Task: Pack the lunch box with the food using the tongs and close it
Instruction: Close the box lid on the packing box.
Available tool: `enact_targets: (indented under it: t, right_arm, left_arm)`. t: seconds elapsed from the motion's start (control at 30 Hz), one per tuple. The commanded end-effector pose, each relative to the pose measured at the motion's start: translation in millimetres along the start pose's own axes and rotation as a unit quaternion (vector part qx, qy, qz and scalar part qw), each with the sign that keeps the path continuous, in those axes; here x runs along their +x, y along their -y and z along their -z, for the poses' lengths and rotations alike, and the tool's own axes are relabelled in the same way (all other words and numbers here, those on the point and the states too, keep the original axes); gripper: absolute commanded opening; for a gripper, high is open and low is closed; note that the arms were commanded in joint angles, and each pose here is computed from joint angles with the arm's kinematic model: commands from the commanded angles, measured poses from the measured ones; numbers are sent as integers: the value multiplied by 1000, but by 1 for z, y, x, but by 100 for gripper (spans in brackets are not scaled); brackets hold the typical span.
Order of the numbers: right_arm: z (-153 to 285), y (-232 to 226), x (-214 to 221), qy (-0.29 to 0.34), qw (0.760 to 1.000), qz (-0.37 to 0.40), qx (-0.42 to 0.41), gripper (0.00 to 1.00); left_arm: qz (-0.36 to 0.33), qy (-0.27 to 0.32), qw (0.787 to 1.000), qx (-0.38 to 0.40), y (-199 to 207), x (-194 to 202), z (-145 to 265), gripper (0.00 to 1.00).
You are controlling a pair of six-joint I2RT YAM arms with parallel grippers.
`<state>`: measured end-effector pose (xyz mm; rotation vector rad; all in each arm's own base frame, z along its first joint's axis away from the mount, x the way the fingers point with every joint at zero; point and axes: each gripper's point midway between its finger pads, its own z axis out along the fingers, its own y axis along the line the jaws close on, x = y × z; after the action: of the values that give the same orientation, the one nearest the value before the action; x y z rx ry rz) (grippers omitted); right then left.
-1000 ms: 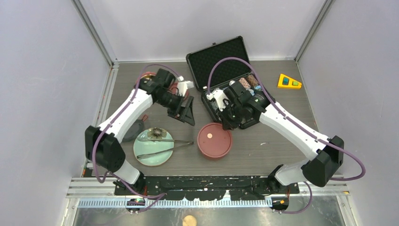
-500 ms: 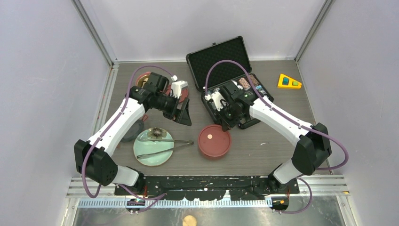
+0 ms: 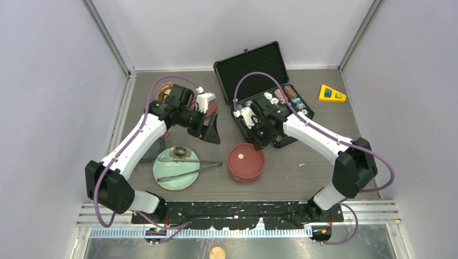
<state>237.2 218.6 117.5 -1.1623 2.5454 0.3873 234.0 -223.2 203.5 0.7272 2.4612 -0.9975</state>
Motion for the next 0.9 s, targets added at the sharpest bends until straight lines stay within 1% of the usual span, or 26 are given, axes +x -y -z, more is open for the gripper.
enact_targets:
  t: [0.0, 0.23, 0.27, 0.33, 0.37, 0.43, 0.5, 0.57, 0.67, 0.73, 0.8, 0.87]
  right_arm:
    - [-6, 7, -7, 16, 1000, 11, 12, 11]
    - [-3, 3, -17, 32, 999, 0, 3, 11]
    - [-2, 3, -17, 33, 999, 0, 3, 15]
    - [-2, 1, -16, 30, 1000, -2, -1, 31]
    - [-2, 1, -17, 30, 1000, -4, -2, 36]
    - [3, 0, -17, 31, 999, -5, -3, 40]
    - [14, 0, -20, 41, 999, -12, -10, 43]
    - [29, 8, -24, 60, 998, -29, -15, 44]
    - [49, 16, -24, 82, 996, -34, -17, 44]
    - [53, 15, -20, 84, 996, -31, -20, 44]
    - [53, 13, -19, 82, 996, -33, -29, 42]
    - [49, 9, -20, 81, 995, -40, -42, 41]
  left_arm:
    - [-21, 26, 999, 5, 7, -9, 7, 80]
    - [-21, 26, 999, 3, 6, -10, 7, 80]
    - [-22, 26, 999, 3, 6, -9, 7, 80]
    - [-25, 25, 999, 3, 6, -9, 8, 80]
    - [-30, 26, 999, 4, 7, -9, 8, 80]
    - [-45, 26, 999, 6, 8, -8, 10, 81]
    - [-67, 27, 997, 9, 11, -7, 12, 82]
    - [-110, 25, 994, 13, 18, -6, 14, 82]
    - [-174, 10, 985, 14, 30, -1, 10, 82]
    - [-221, -3, 975, 11, 40, 4, 2, 82]
    - [-257, -13, 966, 8, 48, 6, -10, 80]
    - [-276, -19, 961, 6, 51, 6, -22, 73]
